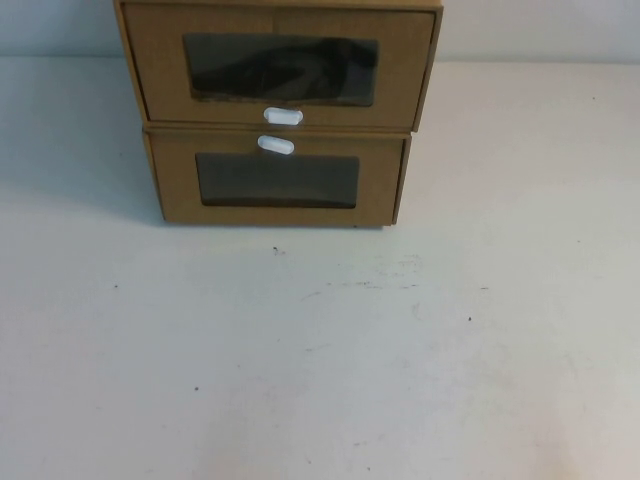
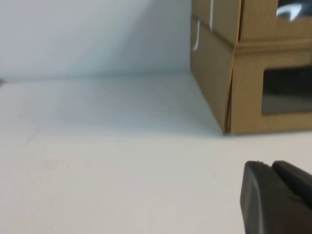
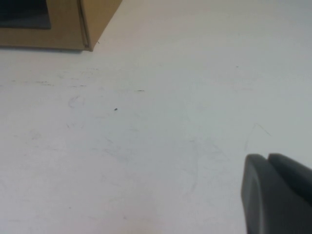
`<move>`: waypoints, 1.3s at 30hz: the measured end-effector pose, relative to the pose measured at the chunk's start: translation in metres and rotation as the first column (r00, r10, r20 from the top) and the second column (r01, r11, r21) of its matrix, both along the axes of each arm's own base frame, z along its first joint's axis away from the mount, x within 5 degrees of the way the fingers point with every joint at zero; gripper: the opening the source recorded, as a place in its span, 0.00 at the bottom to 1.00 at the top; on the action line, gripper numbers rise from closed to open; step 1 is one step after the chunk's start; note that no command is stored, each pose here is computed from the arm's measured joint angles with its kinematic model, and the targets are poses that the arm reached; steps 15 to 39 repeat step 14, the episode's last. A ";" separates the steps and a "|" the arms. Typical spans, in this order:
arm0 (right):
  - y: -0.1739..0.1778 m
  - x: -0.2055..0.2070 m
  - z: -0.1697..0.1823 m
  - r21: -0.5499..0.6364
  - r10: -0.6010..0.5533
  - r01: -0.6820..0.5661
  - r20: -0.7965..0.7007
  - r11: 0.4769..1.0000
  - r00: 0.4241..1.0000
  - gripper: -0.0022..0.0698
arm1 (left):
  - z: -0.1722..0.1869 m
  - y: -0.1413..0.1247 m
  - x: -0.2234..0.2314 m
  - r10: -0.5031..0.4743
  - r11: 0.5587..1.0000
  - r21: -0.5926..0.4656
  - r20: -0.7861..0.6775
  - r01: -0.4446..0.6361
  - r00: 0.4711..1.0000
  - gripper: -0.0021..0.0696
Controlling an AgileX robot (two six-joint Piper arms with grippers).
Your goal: Close the shoe box
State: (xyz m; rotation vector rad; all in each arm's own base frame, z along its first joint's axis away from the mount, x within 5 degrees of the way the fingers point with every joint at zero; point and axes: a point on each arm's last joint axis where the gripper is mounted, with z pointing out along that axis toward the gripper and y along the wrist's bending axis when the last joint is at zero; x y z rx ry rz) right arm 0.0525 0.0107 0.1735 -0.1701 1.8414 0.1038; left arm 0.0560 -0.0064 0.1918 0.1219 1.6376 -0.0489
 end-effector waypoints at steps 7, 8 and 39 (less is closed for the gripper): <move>0.000 0.000 0.000 0.000 0.000 0.000 0.000 1.000 1.000 0.01 | -0.019 0.001 -0.003 0.005 0.999 0.036 -0.206 0.003 0.979 0.02; 0.000 0.000 0.000 0.000 0.000 0.000 0.000 1.000 1.000 0.01 | -0.020 0.001 -0.004 0.007 0.999 0.037 -0.215 0.001 0.977 0.02; 0.000 0.000 0.000 0.000 0.000 0.000 0.002 1.000 1.000 0.01 | -0.020 0.001 -0.004 0.007 0.999 0.037 -0.219 0.001 0.976 0.02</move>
